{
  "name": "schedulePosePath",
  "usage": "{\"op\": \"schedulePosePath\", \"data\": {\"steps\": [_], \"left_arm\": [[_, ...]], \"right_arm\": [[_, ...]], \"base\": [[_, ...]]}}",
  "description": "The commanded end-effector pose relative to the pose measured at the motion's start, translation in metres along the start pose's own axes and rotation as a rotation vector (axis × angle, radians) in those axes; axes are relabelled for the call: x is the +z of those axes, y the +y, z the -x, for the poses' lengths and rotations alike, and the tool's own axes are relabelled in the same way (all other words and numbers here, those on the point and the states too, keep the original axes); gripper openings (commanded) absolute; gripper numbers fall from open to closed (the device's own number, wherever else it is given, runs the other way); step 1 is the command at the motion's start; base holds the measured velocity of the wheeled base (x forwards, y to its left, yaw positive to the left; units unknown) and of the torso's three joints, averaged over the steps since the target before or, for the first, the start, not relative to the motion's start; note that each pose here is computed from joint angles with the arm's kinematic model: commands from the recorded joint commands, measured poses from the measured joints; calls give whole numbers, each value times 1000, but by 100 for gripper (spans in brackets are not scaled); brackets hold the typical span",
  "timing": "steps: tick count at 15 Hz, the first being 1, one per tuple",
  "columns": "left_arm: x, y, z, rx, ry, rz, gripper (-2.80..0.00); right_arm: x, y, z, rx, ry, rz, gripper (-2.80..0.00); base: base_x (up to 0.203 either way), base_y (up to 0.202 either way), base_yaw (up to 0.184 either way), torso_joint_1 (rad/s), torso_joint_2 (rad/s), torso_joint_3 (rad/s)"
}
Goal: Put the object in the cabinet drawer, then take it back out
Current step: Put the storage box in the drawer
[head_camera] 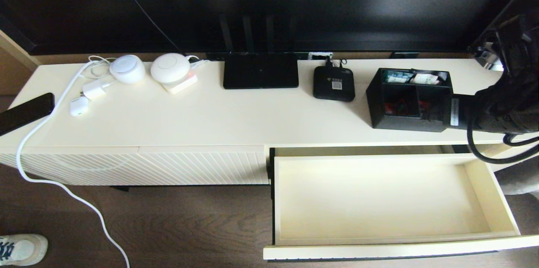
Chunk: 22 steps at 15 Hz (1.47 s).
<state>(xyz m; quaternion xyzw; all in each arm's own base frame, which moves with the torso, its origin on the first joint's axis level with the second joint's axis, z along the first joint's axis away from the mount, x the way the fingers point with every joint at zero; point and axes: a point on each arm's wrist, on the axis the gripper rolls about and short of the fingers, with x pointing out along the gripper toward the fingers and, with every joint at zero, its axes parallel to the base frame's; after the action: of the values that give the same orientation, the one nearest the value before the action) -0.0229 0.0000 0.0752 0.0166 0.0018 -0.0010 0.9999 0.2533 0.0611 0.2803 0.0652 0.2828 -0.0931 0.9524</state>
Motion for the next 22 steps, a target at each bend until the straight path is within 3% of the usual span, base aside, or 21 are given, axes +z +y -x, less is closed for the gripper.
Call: {"op": "schedulePosePath", "data": {"steps": [1, 5, 7, 10, 15, 22], "left_arm": [[0, 0, 0, 0, 1, 0, -280], [0, 0, 0, 0, 2, 0, -280], [0, 0, 0, 0, 1, 0, -280], [0, 0, 0, 0, 1, 0, -280], [0, 0, 0, 0, 1, 0, -280], [0, 0, 0, 0, 1, 0, -280]], "right_arm": [[8, 7, -23, -6, 24, -10, 0], [25, 9, -28, 99, 27, -31, 0], [32, 9, -36, 98, 22, -26, 0], [34, 1, -49, 67, 25, 71, 0], [37, 5, -67, 83, 40, 113, 0], [41, 13, -92, 102, -9, 184, 0]], "base": [[0, 0, 0, 0, 0, 0], [0, 0, 0, 0, 0, 0], [0, 0, 0, 0, 0, 0], [0, 0, 0, 0, 0, 0], [0, 0, 0, 0, 0, 0], [0, 0, 0, 0, 0, 0]]}}
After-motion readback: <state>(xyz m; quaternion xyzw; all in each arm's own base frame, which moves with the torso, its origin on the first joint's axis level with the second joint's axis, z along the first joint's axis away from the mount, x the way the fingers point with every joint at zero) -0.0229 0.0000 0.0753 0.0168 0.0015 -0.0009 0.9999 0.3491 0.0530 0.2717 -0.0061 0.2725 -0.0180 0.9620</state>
